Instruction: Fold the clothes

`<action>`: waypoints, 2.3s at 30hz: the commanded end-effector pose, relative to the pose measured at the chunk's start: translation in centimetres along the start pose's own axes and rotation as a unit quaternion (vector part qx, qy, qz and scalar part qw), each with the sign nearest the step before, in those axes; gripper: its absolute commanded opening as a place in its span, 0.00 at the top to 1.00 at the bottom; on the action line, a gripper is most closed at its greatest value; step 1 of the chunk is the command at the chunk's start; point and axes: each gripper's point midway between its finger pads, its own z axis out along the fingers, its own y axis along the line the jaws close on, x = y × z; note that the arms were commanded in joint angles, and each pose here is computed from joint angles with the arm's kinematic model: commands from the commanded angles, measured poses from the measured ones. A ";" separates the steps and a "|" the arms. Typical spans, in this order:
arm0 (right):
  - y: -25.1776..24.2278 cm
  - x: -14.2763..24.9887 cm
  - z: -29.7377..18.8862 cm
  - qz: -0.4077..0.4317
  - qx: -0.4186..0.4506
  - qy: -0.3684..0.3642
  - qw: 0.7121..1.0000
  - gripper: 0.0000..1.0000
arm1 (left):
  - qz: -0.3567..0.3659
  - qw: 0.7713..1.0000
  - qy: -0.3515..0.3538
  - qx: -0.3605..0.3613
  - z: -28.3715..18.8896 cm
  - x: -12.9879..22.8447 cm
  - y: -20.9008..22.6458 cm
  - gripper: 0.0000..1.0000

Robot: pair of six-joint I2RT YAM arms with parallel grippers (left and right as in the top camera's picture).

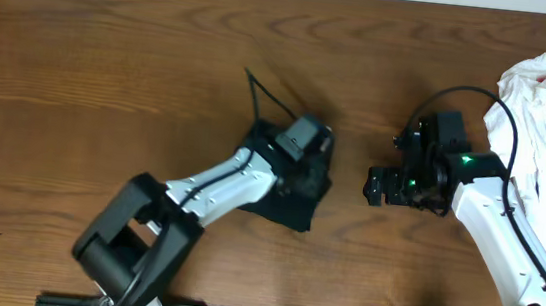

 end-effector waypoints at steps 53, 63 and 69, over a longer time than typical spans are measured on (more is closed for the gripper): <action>-0.1 0.0 -0.2 0.004 0.001 -0.004 1.000 0.01 | -0.151 0.966 0.193 -0.078 -2.8 6.9 12.4 0.31; -0.1 0.0 -0.2 0.004 0.001 -0.004 1.000 0.01 | -0.129 0.963 0.171 -0.164 -3.1 6.3 15.5 0.94; -0.1 0.0 -0.2 0.004 0.001 -0.004 1.000 0.01 | -0.108 0.953 0.135 -0.247 -4.2 4.6 18.3 0.94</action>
